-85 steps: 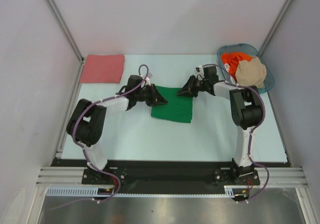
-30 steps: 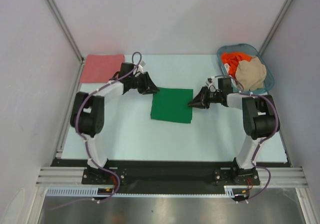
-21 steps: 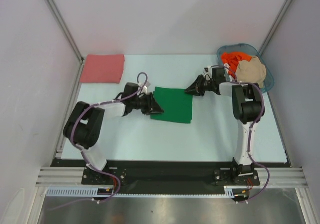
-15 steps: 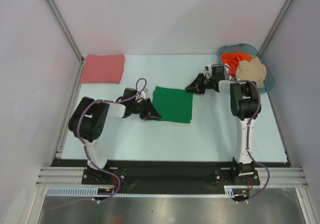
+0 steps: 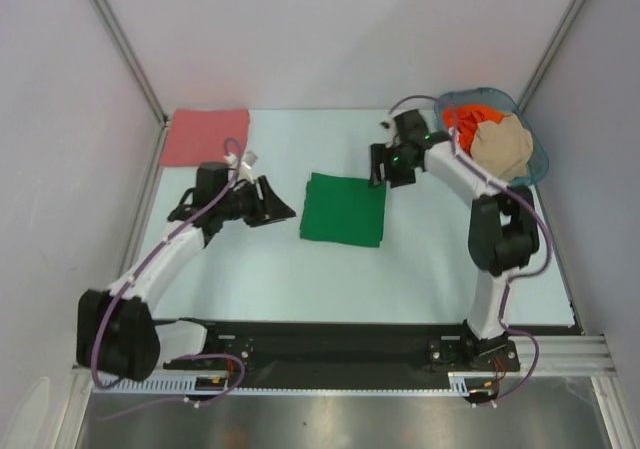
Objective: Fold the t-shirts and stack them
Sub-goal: Neatly place the folded tshirt to the corner
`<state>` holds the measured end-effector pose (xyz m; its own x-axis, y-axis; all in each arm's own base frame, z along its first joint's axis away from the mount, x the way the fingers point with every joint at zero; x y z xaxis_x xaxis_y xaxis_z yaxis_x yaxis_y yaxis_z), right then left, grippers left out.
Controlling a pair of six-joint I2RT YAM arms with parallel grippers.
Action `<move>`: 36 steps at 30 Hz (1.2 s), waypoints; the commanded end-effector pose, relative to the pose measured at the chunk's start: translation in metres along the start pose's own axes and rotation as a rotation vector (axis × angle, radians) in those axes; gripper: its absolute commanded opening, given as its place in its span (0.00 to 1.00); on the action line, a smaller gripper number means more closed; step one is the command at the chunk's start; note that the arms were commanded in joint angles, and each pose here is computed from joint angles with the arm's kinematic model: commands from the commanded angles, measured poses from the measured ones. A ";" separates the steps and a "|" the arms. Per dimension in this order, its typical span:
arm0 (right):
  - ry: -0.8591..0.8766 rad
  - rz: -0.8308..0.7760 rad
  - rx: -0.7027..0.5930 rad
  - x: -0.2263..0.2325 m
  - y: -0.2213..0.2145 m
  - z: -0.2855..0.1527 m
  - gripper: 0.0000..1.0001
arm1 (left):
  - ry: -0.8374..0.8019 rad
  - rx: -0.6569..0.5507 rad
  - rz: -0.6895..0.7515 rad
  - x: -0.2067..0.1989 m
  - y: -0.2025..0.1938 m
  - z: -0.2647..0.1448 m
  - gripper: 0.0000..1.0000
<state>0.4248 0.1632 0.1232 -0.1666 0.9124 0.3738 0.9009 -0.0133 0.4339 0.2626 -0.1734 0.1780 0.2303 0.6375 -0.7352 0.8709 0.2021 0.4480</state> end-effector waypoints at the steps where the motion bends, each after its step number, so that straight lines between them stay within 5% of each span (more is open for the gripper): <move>1: -0.216 -0.452 -0.083 0.058 -0.036 -0.055 0.70 | 0.151 -0.079 -0.113 0.020 0.007 -0.037 0.53; 8: -0.337 -1.253 -0.198 0.129 -0.136 -0.024 0.78 | 0.309 -0.226 -0.365 0.052 0.034 -0.080 0.53; 15: -0.374 -1.533 -0.110 0.149 -0.159 0.032 0.68 | 0.351 -0.294 -0.543 0.074 0.039 -0.099 0.56; 21: -0.381 -1.629 -0.069 0.149 -0.160 0.071 0.58 | 0.349 -0.268 -0.561 0.081 0.037 -0.095 0.65; 26: -0.366 -1.643 -0.048 0.155 -0.156 0.088 0.35 | 0.298 -0.221 -0.545 0.085 0.043 -0.085 0.76; 29: -0.368 -1.615 -0.056 0.155 -0.150 0.083 0.22 | 0.233 -0.204 -0.550 0.088 0.054 -0.074 0.88; 33: -0.372 -1.561 -0.060 0.153 -0.134 0.071 0.00 | 0.147 -0.155 -0.542 0.095 0.071 -0.051 0.89; 36: -0.346 -1.540 -0.073 0.153 -0.125 0.052 0.00 | 0.074 -0.089 -0.531 0.090 0.086 -0.022 0.91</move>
<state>0.2999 0.3370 0.0590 -0.7503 0.0665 -0.6577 -0.0917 0.9749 0.2031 0.3170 -0.0595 0.1367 -0.4202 0.5192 -0.7443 0.7647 0.6442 0.0176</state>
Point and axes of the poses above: each gripper's point midway between its finger pads, its own z axis out along the fingers, its own x axis along the line the jaws close on, y = z × x, the point moved 4 cm from there along -z, back along the fingers
